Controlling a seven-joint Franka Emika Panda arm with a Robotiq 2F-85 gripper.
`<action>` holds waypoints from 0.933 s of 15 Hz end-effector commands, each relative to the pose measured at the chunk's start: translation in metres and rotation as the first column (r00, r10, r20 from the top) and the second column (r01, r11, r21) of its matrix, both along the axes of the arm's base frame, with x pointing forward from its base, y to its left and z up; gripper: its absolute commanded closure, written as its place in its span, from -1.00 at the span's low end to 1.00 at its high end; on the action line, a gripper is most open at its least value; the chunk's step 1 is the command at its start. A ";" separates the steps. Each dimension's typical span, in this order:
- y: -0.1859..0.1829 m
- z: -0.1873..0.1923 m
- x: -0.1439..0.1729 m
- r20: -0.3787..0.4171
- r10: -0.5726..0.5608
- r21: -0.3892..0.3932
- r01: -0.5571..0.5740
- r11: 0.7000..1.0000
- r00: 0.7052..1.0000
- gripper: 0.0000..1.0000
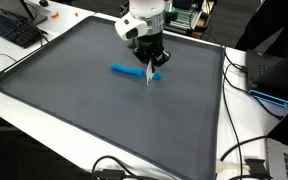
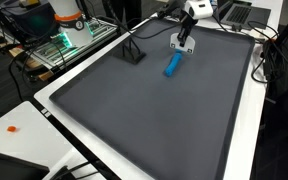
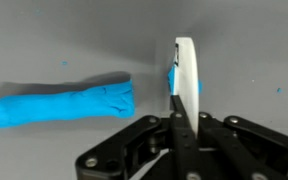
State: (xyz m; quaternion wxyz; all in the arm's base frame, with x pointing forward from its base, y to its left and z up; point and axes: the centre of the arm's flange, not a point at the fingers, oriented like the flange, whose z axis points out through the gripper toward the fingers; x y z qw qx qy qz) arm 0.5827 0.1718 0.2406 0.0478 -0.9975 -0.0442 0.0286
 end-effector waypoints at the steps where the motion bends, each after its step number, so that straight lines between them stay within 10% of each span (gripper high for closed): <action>1: -0.014 0.018 0.004 0.019 0.024 0.013 -0.025 1.000 1.000 0.98; 14: -0.061 0.020 0.017 0.013 0.071 -0.034 -0.071 0.997 0.997 0.98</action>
